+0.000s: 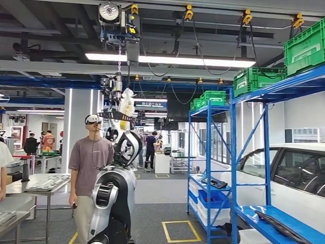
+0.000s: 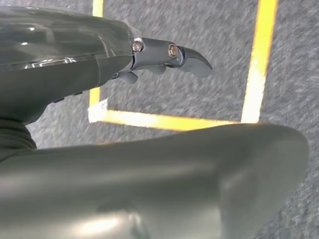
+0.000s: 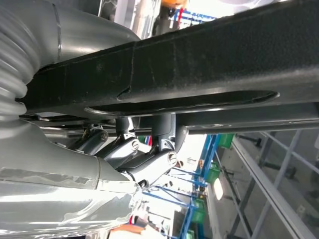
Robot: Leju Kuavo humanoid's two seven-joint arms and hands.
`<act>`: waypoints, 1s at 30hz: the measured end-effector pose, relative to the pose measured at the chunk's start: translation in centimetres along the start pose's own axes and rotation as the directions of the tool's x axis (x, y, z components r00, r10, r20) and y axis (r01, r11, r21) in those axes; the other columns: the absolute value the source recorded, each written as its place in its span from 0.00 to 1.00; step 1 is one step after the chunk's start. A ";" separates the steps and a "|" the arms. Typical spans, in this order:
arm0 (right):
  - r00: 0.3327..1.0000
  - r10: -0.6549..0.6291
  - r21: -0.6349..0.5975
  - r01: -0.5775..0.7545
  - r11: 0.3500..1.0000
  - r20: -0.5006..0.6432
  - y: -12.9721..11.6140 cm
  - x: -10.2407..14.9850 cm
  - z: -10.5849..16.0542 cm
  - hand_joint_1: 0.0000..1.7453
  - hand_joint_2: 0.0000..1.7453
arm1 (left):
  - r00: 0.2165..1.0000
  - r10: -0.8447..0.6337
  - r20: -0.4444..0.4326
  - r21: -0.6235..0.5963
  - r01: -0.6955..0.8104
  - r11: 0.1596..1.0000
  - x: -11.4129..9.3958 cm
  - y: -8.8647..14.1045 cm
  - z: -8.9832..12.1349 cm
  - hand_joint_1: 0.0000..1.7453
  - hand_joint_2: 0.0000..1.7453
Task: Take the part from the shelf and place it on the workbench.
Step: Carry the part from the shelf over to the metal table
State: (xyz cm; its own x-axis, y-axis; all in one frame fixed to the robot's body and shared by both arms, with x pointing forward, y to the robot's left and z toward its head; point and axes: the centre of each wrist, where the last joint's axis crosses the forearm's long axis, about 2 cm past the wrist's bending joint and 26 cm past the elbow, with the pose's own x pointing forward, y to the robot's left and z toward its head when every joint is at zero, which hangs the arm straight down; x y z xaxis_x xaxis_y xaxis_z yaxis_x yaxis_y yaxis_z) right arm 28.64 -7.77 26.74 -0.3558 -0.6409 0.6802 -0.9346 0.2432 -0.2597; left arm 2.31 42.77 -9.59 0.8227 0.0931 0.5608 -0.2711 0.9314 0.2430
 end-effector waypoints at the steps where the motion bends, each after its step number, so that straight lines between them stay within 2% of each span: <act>1: 1.000 -0.003 0.002 0.003 1.000 0.004 0.0 0.0 -0.2 1.00 1.00 | 1.000 0.001 -0.004 0.000 -0.001 1.000 -0.2 0.0 0.1 0.00 1.00; 11: 1.000 -0.014 0.009 0.014 1.000 0.008 0.3 -0.1 -0.6 1.00 1.00 | 1.000 0.007 0.003 0.003 -0.007 1.000 -0.1 0.3 0.0 0.00 1.00; 19: 0.999 0.033 -0.006 -0.032 0.999 0.027 -0.3 0.8 -0.6 1.00 1.00 | 1.000 0.008 0.014 0.001 -0.008 1.000 -0.1 0.1 0.1 0.00 1.00; 30: 0.996 0.090 -0.020 -0.090 0.996 0.014 -0.8 1.7 0.6 1.00 1.00 | 0.999 0.020 0.025 -0.009 -0.020 1.000 0.2 -1.2 -0.1 0.00 1.00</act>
State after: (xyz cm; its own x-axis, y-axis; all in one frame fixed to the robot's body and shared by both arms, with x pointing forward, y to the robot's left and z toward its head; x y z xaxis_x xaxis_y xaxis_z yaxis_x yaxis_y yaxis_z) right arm 28.84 -9.46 27.70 -0.4388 -0.6264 0.6442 -0.8985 0.3143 -0.3064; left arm 2.82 41.72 -9.80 0.8045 0.1032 0.5849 -0.2830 0.9324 0.2248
